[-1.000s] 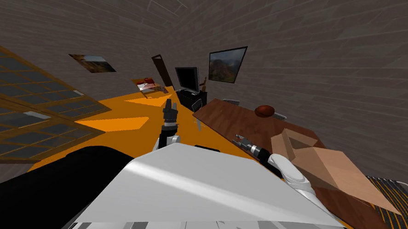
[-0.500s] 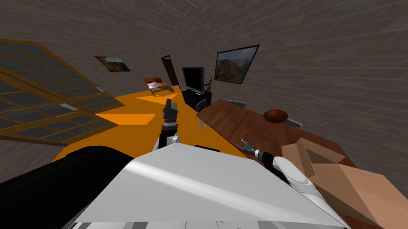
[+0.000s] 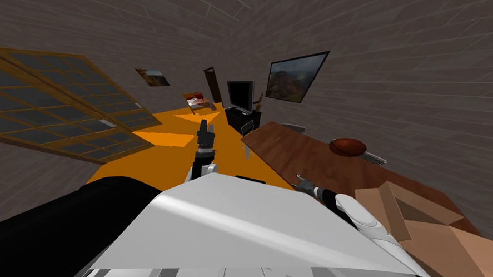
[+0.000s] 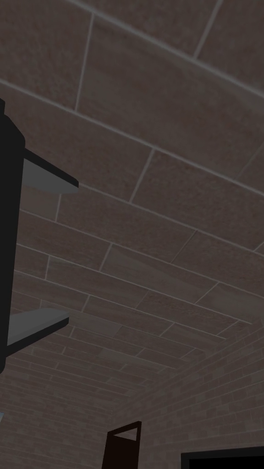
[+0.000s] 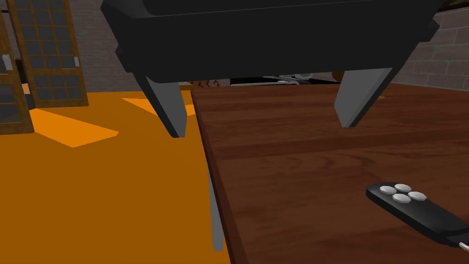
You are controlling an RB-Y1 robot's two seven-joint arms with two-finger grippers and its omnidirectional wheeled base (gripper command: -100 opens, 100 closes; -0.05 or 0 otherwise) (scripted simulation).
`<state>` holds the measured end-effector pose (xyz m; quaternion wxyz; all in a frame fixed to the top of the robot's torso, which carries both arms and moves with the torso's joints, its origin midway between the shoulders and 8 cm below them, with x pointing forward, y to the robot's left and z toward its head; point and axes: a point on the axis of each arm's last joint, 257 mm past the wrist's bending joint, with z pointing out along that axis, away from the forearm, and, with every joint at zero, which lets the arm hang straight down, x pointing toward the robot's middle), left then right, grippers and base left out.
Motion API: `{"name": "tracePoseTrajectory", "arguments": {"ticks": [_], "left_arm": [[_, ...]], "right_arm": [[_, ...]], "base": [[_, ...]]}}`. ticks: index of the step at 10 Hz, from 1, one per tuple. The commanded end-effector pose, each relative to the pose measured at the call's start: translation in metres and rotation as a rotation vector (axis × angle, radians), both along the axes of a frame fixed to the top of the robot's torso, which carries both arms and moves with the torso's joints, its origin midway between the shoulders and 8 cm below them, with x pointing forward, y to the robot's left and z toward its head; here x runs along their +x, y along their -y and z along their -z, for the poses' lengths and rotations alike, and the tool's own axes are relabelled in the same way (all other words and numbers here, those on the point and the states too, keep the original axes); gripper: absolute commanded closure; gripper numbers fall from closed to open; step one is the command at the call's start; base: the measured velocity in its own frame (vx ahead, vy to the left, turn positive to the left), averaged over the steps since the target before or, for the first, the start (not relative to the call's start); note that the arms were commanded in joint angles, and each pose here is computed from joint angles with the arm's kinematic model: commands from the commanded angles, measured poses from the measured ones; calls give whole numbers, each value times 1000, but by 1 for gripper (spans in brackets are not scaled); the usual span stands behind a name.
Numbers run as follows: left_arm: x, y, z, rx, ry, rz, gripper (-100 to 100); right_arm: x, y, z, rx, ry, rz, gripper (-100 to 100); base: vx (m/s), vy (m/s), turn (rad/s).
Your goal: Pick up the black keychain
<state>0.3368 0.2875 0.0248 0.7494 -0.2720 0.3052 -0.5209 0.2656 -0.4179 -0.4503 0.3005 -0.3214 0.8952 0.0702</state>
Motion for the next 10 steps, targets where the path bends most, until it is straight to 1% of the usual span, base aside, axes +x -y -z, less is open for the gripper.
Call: {"name": "tracePoseTrajectory", "arguments": {"ticks": [1, 2, 3, 4, 5, 6, 7, 8, 10], "left_arm": [[0, 0, 0, 0, 0, 0, 0], [0, 0, 0, 0, 0, 0, 0], [0, 0, 0, 0, 0, 0, 0], [0, 0, 0, 0, 0, 0, 0], [0, 0, 0, 0, 0, 0, 0], [0, 0, 0, 0, 0, 0, 0], [0, 0, 0, 0, 0, 0, 0], [0, 0, 0, 0, 0, 0, 0], [0, 0, 0, 0, 0, 0, 0]], "right_arm": [[-19, 26, 11, -59, -59, 9, -100], [-20, 27, 11, -64, -61, 6, -100], [-36, 48, 20, -109, -108, 15, -100], [-37, 49, 20, -114, -110, 12, -100], [-53, 69, 27, -158, -155, 19, -100], [-54, 70, 27, -162, -157, 17, -100], [-69, 89, 31, -202, -199, 23, -100], [-70, 90, 32, -206, -201, 21, -100], [-97, 124, 36, -282, -277, 28, -100]], "base": [[38, 26, 221], [33, 16, 108], [41, 24, 221], [36, 12, 89], [40, 17, 132], [31, 11, 120], [34, 18, 201], [29, 10, 81], [38, 17, 170]]}}
